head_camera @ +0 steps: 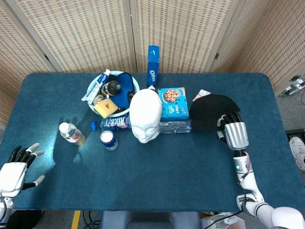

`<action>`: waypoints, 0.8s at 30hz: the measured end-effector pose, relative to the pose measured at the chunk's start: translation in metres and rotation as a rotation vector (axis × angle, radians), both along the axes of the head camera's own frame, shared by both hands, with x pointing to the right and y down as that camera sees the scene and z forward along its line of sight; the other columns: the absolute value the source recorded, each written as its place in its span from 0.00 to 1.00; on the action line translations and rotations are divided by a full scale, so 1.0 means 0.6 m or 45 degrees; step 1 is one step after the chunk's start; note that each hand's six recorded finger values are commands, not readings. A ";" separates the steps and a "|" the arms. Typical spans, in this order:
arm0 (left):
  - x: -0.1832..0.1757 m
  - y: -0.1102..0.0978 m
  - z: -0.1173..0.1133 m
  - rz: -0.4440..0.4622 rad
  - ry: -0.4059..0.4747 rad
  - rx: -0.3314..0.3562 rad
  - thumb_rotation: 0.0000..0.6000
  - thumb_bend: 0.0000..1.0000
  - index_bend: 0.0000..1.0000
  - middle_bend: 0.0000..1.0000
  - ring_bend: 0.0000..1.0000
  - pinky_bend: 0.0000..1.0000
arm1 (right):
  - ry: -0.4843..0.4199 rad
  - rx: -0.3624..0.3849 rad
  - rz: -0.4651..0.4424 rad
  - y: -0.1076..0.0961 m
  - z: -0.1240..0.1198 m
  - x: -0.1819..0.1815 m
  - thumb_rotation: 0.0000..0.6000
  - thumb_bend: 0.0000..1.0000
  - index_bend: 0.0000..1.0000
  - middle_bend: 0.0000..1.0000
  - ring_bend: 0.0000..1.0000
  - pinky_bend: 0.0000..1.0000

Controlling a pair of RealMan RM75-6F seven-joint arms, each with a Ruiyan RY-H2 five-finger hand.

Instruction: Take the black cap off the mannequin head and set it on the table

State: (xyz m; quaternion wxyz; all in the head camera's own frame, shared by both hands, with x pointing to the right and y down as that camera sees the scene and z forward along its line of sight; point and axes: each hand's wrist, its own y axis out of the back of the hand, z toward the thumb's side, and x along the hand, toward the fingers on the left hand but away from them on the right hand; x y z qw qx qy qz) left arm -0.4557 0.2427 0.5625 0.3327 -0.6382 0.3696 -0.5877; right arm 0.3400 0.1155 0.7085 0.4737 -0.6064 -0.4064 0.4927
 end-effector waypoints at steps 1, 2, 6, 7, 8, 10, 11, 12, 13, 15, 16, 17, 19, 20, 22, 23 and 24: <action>0.000 0.000 -0.001 0.000 0.000 0.001 1.00 0.17 0.25 0.11 0.13 0.02 | 0.000 -0.022 0.005 0.002 0.004 -0.001 1.00 0.29 0.60 0.35 0.19 0.18; 0.000 0.000 -0.002 -0.002 -0.001 0.004 1.00 0.17 0.25 0.11 0.13 0.02 | 0.002 -0.041 0.008 0.004 0.007 -0.002 1.00 0.27 0.59 0.34 0.18 0.17; -0.003 0.001 -0.005 -0.008 -0.007 0.008 1.00 0.17 0.25 0.11 0.13 0.02 | 0.002 -0.124 0.015 0.013 0.018 -0.008 1.00 0.14 0.51 0.29 0.13 0.13; -0.004 0.001 -0.005 -0.009 -0.009 0.007 1.00 0.17 0.25 0.11 0.13 0.02 | 0.002 -0.142 0.016 0.015 0.020 -0.010 1.00 0.10 0.49 0.28 0.12 0.13; -0.004 0.002 -0.006 -0.009 -0.011 0.006 1.00 0.17 0.25 0.11 0.13 0.02 | 0.001 -0.160 0.018 0.017 0.021 -0.011 1.00 0.07 0.47 0.27 0.11 0.12; -0.004 0.002 -0.006 -0.010 -0.011 0.005 1.00 0.17 0.25 0.11 0.13 0.02 | -0.002 -0.201 0.020 0.023 0.024 -0.015 1.00 0.01 0.42 0.24 0.08 0.10; -0.004 0.002 -0.007 -0.010 -0.011 0.006 1.00 0.17 0.25 0.11 0.13 0.02 | -0.003 -0.219 0.022 0.025 0.025 -0.016 1.00 0.00 0.40 0.23 0.08 0.10; -0.004 0.002 -0.007 -0.011 -0.011 0.007 1.00 0.17 0.25 0.11 0.13 0.02 | -0.004 -0.241 0.023 0.028 0.025 -0.018 1.00 0.00 0.36 0.21 0.06 0.08; -0.005 0.002 -0.008 -0.011 -0.012 0.008 1.00 0.17 0.25 0.11 0.13 0.02 | -0.004 -0.257 0.023 0.029 0.025 -0.019 1.00 0.00 0.32 0.19 0.05 0.07; -0.005 0.003 -0.009 -0.012 -0.013 0.010 1.00 0.17 0.25 0.11 0.13 0.02 | -0.002 -0.288 0.023 0.033 0.022 -0.020 1.00 0.00 0.27 0.17 0.04 0.05; -0.006 0.003 -0.010 -0.012 -0.013 0.011 1.00 0.17 0.25 0.11 0.13 0.02 | 0.000 -0.299 0.022 0.035 0.020 -0.020 1.00 0.00 0.23 0.16 0.03 0.04; -0.006 0.003 -0.010 -0.012 -0.013 0.012 1.00 0.17 0.25 0.11 0.13 0.02 | 0.001 -0.309 0.021 0.036 0.018 -0.021 1.00 0.00 0.21 0.15 0.02 0.04; -0.006 0.003 -0.011 -0.013 -0.015 0.011 1.00 0.17 0.25 0.11 0.13 0.02 | 0.004 -0.328 0.016 0.039 0.010 -0.020 1.00 0.00 0.16 0.13 0.01 0.03; -0.006 0.003 -0.011 -0.013 -0.015 0.012 1.00 0.17 0.25 0.11 0.13 0.02 | 0.003 -0.333 0.014 0.040 0.006 -0.020 1.00 0.00 0.15 0.13 0.01 0.03; -0.006 0.002 -0.012 -0.013 -0.015 0.015 1.00 0.17 0.25 0.11 0.13 0.02 | -0.005 -0.335 0.006 0.043 -0.008 -0.018 1.00 0.00 0.14 0.13 0.01 0.03; -0.006 0.002 -0.012 -0.013 -0.014 0.017 1.00 0.17 0.25 0.11 0.13 0.02 | -0.009 -0.328 0.002 0.044 -0.016 -0.017 1.00 0.00 0.14 0.13 0.01 0.03; -0.006 0.002 -0.013 -0.014 -0.013 0.019 1.00 0.17 0.25 0.11 0.13 0.02 | -0.011 -0.311 -0.002 0.043 -0.027 -0.013 1.00 0.00 0.14 0.14 0.01 0.03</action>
